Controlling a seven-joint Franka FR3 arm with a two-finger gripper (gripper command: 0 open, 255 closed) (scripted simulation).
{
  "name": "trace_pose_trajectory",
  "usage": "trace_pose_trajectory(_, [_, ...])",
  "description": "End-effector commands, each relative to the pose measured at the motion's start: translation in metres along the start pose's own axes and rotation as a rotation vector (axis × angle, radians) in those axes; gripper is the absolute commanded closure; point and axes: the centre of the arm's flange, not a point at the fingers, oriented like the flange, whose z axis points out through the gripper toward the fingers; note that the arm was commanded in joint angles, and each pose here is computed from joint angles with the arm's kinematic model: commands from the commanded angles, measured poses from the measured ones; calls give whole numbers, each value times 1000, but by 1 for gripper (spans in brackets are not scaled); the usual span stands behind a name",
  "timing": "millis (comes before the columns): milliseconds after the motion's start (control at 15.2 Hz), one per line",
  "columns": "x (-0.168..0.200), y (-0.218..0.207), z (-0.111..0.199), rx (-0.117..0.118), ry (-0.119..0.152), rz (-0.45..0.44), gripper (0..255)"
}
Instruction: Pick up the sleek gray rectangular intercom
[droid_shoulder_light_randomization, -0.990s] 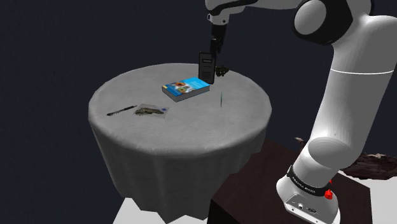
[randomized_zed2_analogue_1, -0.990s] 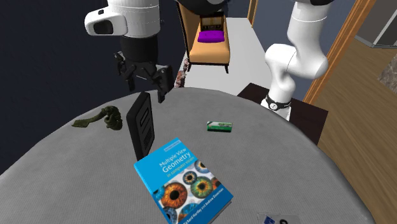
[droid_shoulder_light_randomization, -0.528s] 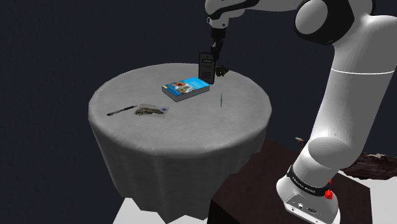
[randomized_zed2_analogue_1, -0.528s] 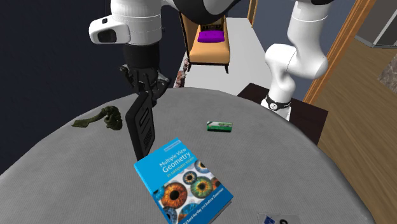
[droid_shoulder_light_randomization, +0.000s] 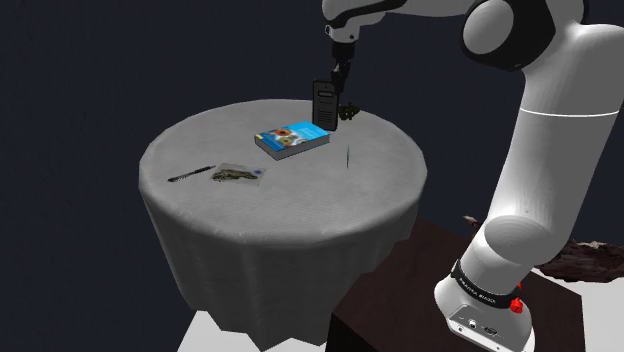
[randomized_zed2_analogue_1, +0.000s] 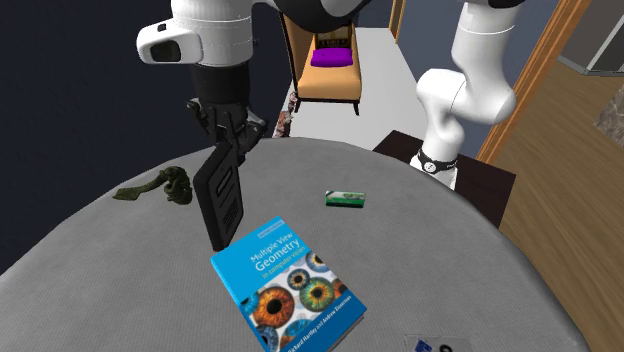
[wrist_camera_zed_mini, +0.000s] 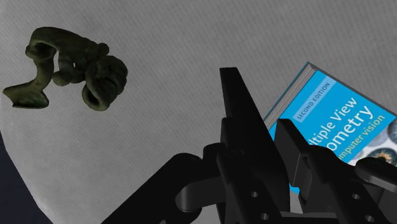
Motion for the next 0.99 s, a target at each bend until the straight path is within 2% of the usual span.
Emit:
trace_pose_trajectory(0, [1,1,-9,0,0,0,255])
trace_pose_trajectory(792, [2,7,-72,0,0,0,255])
trace_pose_trajectory(924, [3,7,-73,0,0,0,255])
